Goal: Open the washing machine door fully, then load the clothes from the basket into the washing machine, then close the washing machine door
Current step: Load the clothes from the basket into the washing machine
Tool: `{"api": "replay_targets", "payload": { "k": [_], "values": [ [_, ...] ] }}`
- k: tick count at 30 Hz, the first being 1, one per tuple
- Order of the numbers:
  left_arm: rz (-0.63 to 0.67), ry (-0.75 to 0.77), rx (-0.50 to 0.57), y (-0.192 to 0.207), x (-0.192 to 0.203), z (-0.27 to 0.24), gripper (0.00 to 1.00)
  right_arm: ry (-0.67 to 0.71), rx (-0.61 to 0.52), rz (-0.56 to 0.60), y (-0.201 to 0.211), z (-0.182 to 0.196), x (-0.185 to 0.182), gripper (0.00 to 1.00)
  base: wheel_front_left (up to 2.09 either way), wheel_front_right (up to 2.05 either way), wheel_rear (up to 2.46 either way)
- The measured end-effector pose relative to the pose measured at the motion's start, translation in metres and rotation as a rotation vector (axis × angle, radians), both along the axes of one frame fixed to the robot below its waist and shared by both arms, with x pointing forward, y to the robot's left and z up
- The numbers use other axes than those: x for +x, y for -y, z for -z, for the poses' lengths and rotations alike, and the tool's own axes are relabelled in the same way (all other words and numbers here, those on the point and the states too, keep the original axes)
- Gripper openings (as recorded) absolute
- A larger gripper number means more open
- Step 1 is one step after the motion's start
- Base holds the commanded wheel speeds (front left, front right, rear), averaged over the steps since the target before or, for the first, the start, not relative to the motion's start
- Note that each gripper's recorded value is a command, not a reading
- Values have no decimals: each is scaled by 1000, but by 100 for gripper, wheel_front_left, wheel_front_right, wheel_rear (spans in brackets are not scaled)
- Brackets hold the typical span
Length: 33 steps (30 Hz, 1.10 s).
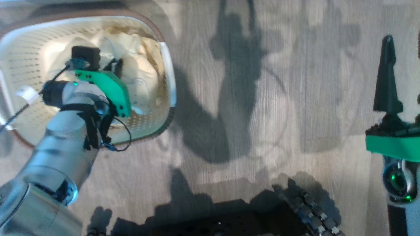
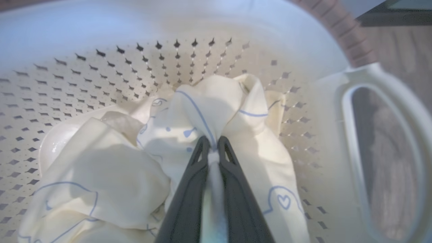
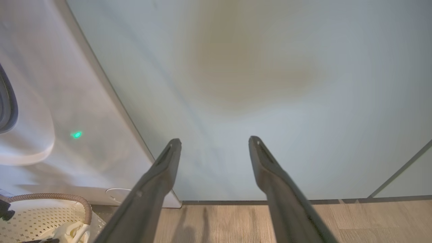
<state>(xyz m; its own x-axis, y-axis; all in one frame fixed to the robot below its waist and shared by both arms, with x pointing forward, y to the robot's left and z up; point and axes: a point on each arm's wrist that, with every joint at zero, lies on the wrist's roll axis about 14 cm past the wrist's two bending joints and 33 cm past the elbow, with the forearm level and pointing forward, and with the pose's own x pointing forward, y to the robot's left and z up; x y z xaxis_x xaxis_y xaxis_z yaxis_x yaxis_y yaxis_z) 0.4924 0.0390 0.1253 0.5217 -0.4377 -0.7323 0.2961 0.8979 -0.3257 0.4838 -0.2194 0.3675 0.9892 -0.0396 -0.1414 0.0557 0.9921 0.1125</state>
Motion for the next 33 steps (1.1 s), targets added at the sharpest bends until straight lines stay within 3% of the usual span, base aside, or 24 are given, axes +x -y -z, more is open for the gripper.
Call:
{"api": "replay_targets", "payload": {
  "k": [19,33],
  "values": [
    [-176,429,-71,-43,26,-173,0,91,8,-72,-31,-55,-13,100,0,0,0],
    [-328,741,-5,-112,-11,-294,0,141,25,-105,-46,-94,-46,100,0,0,0]
  ]
}}
